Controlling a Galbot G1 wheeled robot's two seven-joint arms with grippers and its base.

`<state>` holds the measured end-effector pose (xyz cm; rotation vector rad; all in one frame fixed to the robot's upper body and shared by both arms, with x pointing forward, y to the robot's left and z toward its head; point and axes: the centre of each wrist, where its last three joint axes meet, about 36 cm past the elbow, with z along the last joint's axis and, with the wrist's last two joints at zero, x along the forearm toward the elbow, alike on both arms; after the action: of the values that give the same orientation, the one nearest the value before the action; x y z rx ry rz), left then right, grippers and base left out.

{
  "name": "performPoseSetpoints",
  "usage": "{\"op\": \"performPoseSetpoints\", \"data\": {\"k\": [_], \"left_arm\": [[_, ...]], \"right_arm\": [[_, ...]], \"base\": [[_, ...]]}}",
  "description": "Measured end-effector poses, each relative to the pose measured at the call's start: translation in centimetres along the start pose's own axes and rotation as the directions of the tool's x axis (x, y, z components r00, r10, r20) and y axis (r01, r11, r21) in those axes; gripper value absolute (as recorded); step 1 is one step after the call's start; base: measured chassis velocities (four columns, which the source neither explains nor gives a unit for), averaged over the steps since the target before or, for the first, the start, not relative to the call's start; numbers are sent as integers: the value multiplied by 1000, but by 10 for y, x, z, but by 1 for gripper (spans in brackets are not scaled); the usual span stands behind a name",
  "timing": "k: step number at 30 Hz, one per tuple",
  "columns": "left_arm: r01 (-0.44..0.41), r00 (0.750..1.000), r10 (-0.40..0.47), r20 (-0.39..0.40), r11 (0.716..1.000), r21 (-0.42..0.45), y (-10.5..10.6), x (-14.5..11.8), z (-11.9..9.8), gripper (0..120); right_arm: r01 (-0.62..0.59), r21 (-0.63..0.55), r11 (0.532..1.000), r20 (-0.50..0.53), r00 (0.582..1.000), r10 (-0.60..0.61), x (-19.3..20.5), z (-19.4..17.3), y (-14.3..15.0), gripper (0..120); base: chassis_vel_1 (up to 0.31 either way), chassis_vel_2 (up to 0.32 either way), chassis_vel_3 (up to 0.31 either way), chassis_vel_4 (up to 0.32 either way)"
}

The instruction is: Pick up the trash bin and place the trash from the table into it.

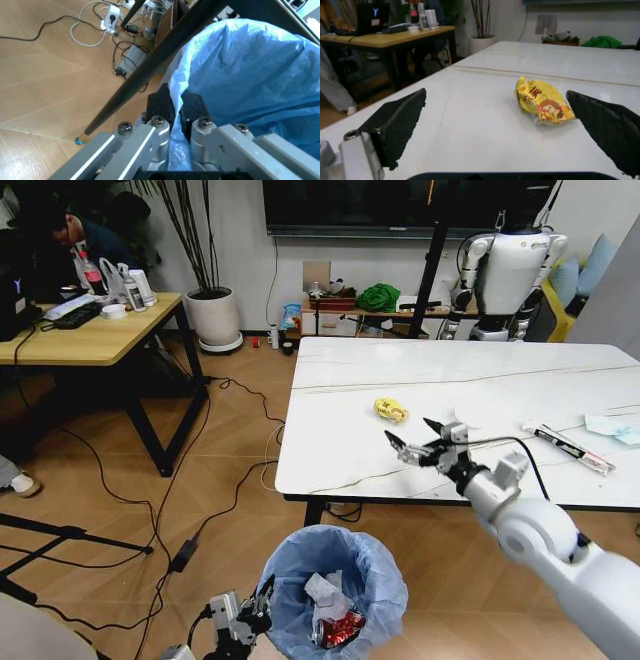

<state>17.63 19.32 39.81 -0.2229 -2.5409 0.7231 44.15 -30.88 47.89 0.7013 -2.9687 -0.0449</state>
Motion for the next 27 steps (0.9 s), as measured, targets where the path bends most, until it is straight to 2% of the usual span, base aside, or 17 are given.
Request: {"op": "performPoseSetpoints", "data": {"k": [14,27], "left_arm": [[2,1000,-2,-3,1000,-13,4,0,1,0],[10,1000,-10,7,1000,-16,6,1,-3,0]], "right_arm": [[-86,35,996,-63,994,88,-24,7,-28,99],[-58,60,996,-70,996,62,-57,3,-27,100]], "base": [[0,0,0,0],[0,0,0,0]]}}
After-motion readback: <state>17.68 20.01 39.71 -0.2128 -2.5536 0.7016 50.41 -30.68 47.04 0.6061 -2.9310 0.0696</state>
